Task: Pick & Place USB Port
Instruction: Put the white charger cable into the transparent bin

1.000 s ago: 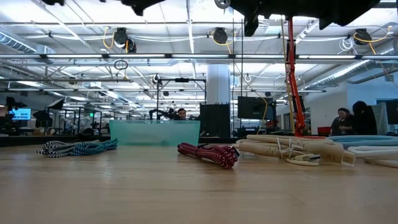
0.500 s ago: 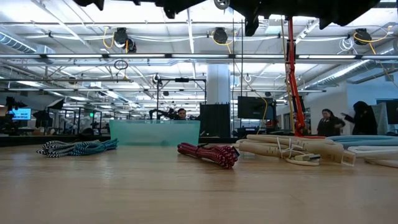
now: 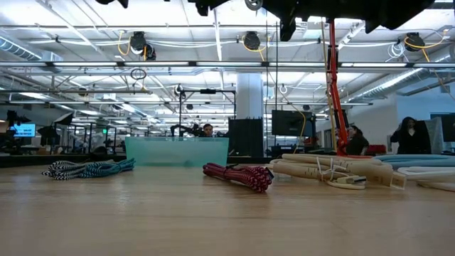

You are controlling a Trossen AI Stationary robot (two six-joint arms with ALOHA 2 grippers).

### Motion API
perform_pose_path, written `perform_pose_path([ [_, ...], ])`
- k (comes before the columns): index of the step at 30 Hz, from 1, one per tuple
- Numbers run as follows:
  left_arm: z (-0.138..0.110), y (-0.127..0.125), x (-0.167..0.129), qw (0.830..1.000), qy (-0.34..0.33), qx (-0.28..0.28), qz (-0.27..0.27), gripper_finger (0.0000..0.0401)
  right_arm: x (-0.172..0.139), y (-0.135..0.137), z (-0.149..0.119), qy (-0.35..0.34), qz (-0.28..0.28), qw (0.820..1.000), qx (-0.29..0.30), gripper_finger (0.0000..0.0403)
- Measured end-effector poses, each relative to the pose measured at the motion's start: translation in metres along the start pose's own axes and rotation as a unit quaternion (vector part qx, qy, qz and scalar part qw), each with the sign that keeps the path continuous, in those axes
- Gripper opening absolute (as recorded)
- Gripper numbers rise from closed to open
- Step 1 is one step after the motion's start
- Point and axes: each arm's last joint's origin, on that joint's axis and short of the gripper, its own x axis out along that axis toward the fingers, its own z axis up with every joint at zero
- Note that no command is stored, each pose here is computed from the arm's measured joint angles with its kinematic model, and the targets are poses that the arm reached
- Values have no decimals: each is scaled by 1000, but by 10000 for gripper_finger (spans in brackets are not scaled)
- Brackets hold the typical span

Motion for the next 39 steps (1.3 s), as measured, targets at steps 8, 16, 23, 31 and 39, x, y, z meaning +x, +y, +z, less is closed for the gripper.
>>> perform_pose_path([
  [8,-1,3,0,1000,-4,-1,-15,94,0,0,0,0,0,1000,0,10],
  [16,0,6,0,1000,-9,-4,-11,22,0,0,1,-3,-7,1000,-5,10],
  [23,3,7,-9,999,28,-31,16,12,0,2,-5,21,-45,999,-10,87],
  [31,43,14,-64,991,61,-93,76,12,-1,6,-13,60,-50,997,-14,217],
  [39,32,12,-124,903,226,-344,123,12,-6,3,-32,149,-68,986,-29,263],
])
